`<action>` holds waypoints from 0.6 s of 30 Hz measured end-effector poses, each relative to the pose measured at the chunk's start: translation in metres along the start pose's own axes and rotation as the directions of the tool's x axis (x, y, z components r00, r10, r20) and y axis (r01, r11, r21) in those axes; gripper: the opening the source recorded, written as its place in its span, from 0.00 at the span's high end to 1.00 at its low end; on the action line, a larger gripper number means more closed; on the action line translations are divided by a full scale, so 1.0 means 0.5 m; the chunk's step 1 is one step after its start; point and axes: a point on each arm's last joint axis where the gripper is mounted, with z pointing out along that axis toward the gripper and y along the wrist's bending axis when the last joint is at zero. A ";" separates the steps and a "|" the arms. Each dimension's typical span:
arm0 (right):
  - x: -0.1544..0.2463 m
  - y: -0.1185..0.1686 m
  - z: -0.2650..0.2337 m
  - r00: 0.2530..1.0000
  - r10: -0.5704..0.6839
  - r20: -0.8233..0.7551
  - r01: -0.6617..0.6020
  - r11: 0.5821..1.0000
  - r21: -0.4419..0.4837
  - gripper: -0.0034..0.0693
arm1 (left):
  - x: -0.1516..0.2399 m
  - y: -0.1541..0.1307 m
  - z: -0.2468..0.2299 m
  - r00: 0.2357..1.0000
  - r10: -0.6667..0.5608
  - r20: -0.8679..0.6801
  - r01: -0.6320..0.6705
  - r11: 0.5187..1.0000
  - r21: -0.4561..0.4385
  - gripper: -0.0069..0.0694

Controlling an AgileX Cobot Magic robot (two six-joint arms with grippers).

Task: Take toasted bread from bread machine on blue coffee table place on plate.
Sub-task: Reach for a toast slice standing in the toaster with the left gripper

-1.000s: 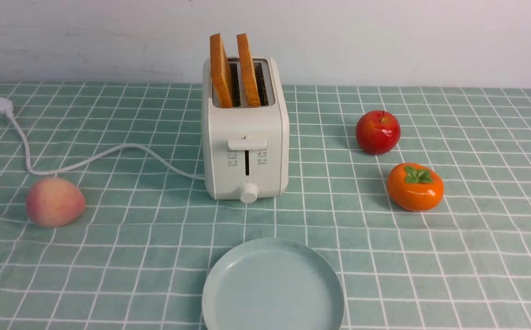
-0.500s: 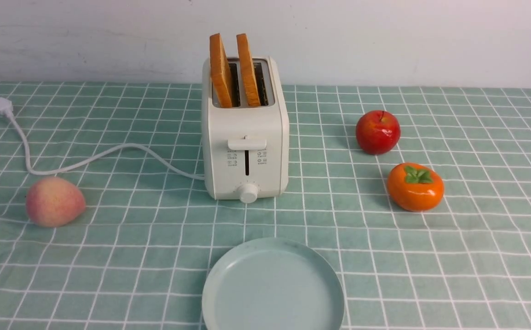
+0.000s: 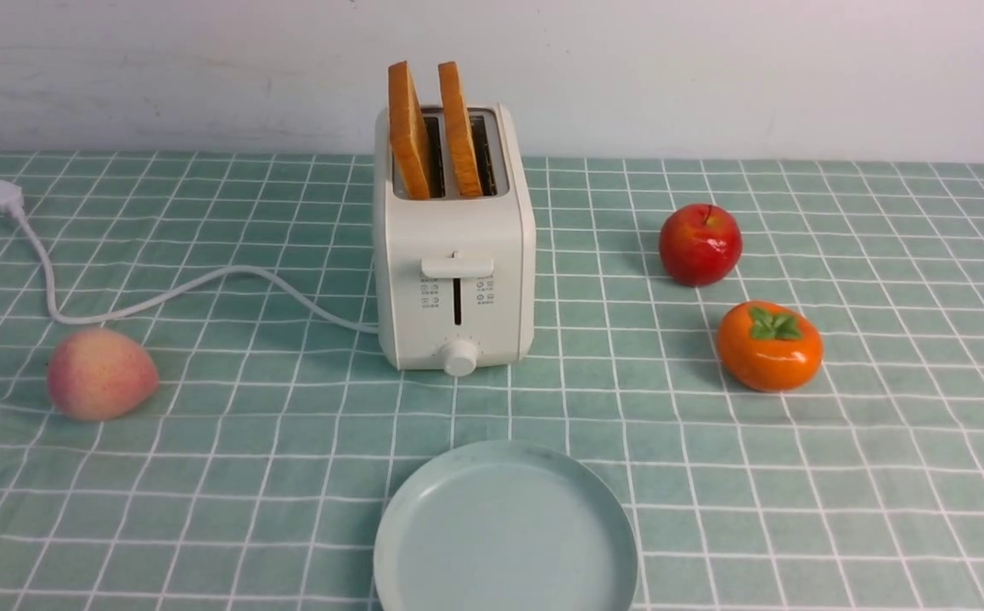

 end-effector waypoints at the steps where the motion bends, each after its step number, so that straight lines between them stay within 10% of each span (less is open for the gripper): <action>1: -0.001 0.000 0.000 1.000 0.006 0.010 -0.006 1.000 -0.003 0.62 | -0.009 -0.005 0.000 0.999 -0.024 0.049 0.023 0.999 0.027 0.60; 6: -0.026 0.008 -0.001 0.957 0.248 0.148 -0.238 0.968 -0.085 0.62 | -0.051 -0.040 -0.007 0.970 -0.069 0.233 0.032 0.987 0.160 0.81; 11: -0.051 0.005 -0.007 0.854 0.453 0.257 -0.423 0.891 -0.164 0.62 | -0.066 -0.139 -0.014 0.996 0.059 0.070 -0.070 0.981 0.180 0.93; 18: -0.064 0.000 -0.011 0.776 0.547 0.314 -0.507 0.837 -0.205 0.62 | -0.058 -0.204 0.018 0.850 0.252 -0.463 -0.351 0.926 -0.140 0.93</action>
